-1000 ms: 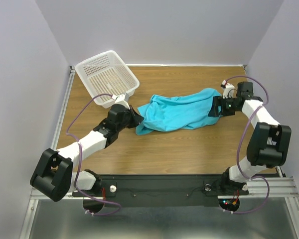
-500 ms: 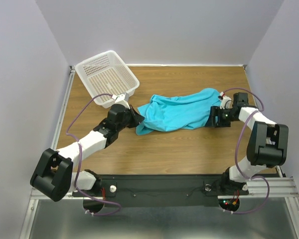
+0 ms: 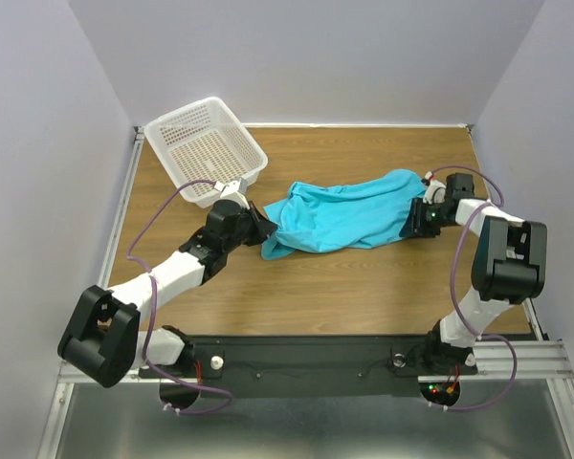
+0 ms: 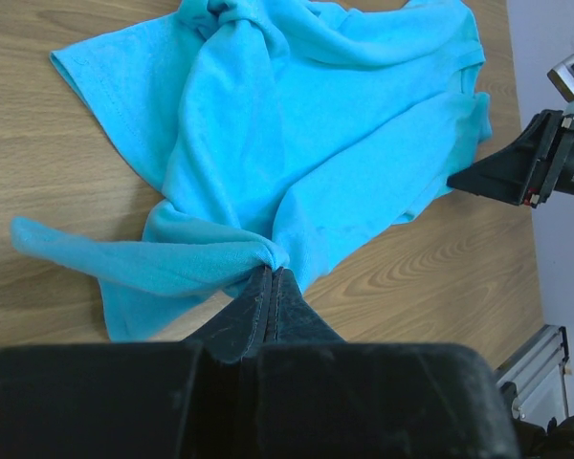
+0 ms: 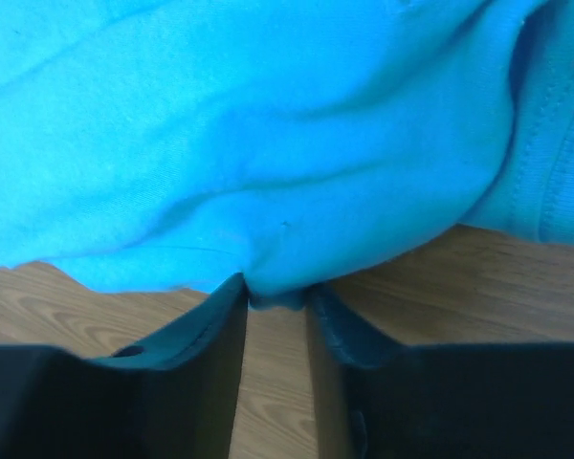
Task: Fold and stack the t-shirts
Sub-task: Flatten the tshirt out
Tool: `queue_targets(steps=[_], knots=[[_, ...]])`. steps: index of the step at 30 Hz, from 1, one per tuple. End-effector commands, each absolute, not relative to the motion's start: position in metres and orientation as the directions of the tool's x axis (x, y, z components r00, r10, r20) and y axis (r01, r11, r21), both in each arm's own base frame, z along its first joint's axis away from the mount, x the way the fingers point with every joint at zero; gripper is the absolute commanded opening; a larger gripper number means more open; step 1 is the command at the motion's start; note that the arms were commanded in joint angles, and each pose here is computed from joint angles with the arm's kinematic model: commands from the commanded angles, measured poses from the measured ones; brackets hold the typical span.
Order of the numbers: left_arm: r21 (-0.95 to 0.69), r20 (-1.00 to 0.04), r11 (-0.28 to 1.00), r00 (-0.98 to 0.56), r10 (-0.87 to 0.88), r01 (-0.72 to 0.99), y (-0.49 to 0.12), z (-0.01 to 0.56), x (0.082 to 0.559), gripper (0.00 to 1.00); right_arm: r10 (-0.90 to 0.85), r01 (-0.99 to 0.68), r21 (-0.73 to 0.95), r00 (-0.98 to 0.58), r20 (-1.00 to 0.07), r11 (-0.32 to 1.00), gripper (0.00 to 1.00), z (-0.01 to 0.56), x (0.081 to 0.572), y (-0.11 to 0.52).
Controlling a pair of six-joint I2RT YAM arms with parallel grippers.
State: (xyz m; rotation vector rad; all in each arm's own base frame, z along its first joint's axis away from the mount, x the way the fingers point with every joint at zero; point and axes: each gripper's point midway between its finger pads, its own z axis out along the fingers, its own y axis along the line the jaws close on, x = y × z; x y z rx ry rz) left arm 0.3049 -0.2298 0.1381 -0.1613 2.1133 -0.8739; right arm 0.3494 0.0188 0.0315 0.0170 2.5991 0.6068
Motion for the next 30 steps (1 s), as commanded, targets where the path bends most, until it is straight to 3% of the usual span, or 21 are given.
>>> queue_targets(steps=[1,2,6,8,21,30], knots=[[-0.656,-0.673,0.72,-0.609,-0.421,0.227,-0.232,0.16,0.307,0.0,0.102,-0.089,0.376,-0.882,-0.46,0.922,0.29,0.028,0.351,0.012],[-0.656,-0.673,0.719,-0.608,-0.421,0.228,-0.231,0.16,0.306,0.0,0.098,-0.093,0.369,-0.878,-0.469,0.925,0.19,0.031,0.35,0.011],[-0.655,-0.678,0.718,-0.603,-0.42,0.237,-0.231,0.164,0.305,0.0,0.075,-0.115,0.33,-0.856,-0.512,0.937,0.05,0.045,0.351,0.007],[-0.652,-0.682,0.72,-0.599,-0.42,0.238,-0.23,0.165,0.304,0.0,0.061,-0.132,0.311,-0.839,-0.541,0.941,0.03,0.055,0.35,0.005],[-0.616,-0.724,0.75,-0.547,-0.42,0.241,-0.218,0.183,0.306,0.0,-0.2,-0.324,0.078,-0.736,-0.647,0.943,0.01,0.118,0.335,-0.011],[-0.563,-0.751,0.796,-0.541,-0.379,0.224,-0.208,0.178,0.306,0.0,-0.335,-0.349,-0.097,-0.729,-0.597,0.932,0.01,0.161,0.329,-0.038]])
